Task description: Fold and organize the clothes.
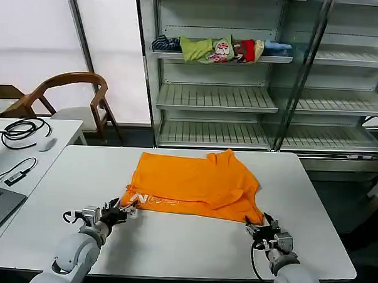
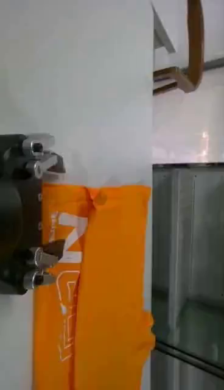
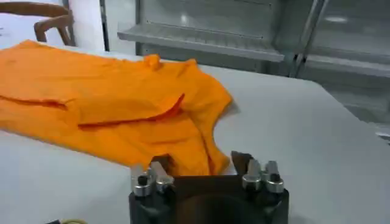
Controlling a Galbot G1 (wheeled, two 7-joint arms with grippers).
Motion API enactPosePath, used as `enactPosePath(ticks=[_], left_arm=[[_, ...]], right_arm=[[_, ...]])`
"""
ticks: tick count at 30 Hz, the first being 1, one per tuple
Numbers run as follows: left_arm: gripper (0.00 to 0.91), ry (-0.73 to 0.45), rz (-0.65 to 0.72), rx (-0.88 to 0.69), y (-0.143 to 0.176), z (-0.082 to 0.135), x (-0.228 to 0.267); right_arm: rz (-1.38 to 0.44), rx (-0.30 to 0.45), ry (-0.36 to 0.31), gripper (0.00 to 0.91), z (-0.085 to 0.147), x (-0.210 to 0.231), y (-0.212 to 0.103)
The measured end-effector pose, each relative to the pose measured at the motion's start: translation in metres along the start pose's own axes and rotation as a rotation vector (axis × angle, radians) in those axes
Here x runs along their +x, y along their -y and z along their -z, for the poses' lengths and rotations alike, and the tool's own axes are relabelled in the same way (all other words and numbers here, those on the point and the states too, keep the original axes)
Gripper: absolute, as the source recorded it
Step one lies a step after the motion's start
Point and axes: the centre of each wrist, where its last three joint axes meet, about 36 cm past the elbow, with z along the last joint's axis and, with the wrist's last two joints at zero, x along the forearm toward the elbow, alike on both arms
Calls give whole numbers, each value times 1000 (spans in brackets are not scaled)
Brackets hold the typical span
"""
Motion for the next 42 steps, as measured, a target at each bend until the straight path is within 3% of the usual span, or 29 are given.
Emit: enactPosePath(ticks=[25, 42], left_arm=[[20, -19, -8, -25, -1, -8, 4], [20, -20, -26, -34, 6, -29, 75]], right_arm=[[16, 14, 9, 0, -1, 13, 1], [47, 62, 15, 0, -17, 69, 0]])
